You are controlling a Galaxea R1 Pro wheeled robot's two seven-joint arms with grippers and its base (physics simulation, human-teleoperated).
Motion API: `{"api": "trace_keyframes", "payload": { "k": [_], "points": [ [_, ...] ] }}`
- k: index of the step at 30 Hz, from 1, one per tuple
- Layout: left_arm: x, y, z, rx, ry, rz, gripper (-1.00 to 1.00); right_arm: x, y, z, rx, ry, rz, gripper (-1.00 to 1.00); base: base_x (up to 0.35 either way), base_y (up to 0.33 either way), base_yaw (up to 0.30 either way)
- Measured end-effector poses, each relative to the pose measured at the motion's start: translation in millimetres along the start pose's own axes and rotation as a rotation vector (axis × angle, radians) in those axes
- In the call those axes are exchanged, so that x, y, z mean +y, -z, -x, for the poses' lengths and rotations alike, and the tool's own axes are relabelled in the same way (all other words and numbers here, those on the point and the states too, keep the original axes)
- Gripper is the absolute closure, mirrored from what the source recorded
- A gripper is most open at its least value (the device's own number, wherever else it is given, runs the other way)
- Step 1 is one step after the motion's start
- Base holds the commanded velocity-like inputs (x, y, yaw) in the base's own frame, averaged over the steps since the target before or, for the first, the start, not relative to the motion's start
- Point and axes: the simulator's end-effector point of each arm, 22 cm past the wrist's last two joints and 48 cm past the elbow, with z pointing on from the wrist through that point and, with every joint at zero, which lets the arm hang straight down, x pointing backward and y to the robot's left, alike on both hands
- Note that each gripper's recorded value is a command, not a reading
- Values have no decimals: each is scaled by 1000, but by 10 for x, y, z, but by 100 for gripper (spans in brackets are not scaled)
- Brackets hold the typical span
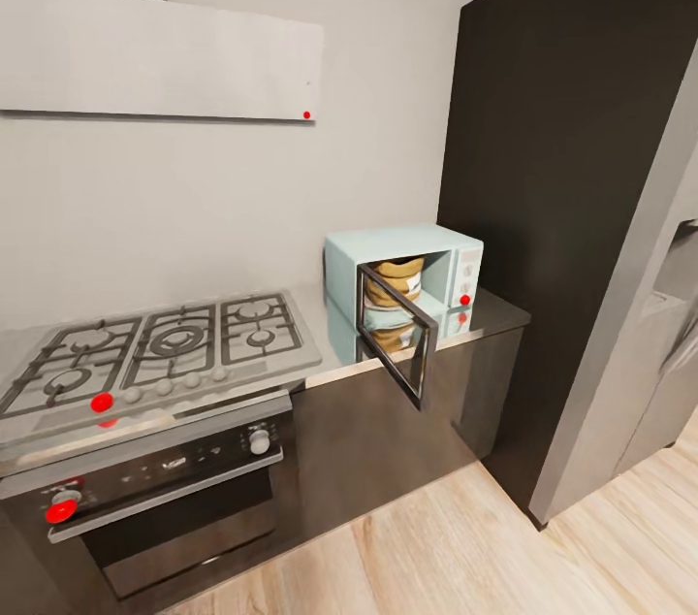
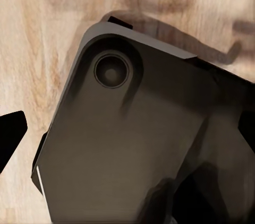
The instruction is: In the kitchen, take the popcorn bag from the countertop, put it into the microwave, and heat it until the popcorn is cooked so the cooked popcorn ends up inside the bag.
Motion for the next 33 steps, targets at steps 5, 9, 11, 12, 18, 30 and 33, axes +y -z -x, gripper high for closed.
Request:
{"api": "trace_keyframes", "payload": {
  "k": [5,9,11,12,18,30,33],
  "points": [
    [9,0,-5,1,-6,4,-100,6,-1,-5,2,0,1,-100,0,-64,0],
    [14,1,-9,2,-9,6,-100,7,-1,-7,4,1,1,-100,0,-251,0],
    [19,1,-8,2,-3,8,-100,7,-1,-9,4,0,1,-100,0,-273,0],
    [23,0,-7,2,-1,8,-100,6,-1,-9,5,0,0,-100,0,-276,0],
    [29,1,-6,1,3,10,-100,7,-1,-8,4,1,1,-100,15,-278,0],
    [32,1,-5,1,3,10,-100,2,1,10,-5,4,0,-100,128,-272,0],
    [34,1,-5,1,4,11,-100,-7,2,13,-7,4,-2,-100,160,-260,0]
  ]
}}
